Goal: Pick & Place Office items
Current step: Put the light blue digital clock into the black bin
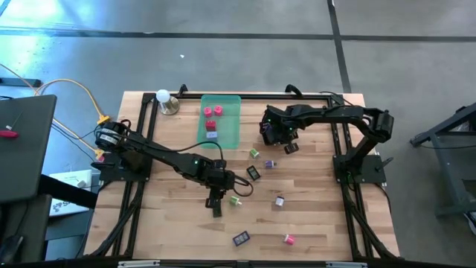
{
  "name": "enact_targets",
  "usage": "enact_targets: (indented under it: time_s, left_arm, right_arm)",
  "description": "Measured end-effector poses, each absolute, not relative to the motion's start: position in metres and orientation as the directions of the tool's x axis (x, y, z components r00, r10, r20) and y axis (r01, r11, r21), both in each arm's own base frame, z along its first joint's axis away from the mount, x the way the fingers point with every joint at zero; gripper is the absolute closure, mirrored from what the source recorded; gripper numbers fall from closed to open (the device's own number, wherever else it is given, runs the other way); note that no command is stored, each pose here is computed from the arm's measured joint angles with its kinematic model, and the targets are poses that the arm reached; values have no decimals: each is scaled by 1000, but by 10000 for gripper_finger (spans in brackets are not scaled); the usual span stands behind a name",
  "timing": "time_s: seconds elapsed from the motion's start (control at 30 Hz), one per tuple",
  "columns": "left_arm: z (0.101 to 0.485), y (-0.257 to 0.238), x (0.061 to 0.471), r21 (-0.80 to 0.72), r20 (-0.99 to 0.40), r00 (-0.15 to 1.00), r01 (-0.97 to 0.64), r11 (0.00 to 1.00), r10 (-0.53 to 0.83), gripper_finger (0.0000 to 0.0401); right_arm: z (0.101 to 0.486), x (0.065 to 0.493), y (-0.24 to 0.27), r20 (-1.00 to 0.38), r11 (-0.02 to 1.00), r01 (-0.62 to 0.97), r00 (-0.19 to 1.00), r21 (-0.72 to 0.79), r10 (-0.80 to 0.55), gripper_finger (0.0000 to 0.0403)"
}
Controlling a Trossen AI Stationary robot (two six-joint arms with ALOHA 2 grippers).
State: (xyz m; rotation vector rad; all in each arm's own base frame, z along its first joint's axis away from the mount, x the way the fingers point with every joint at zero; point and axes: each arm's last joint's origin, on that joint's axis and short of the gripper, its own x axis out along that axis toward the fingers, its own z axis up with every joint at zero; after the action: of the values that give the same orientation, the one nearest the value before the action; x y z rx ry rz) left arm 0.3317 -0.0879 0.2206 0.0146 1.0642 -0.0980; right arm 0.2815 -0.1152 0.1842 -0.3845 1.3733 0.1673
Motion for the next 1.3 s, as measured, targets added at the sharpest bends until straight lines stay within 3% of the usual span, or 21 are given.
enact_targets:
  time_s: [1.0, 1.3]
  left_arm:
    - [221, -88, 332, -35, -874, 480, 88, 995, -73, 222]
    - [220, -88, 331, -34, -877, 474, 88, 996, -72, 222]
  right_arm:
    - [198, 296, -110, -958, 903, -405, 286, -141, -21, 348]
    - [199, 297, -110, -955, 915, -376, 294, -147, -32, 312]
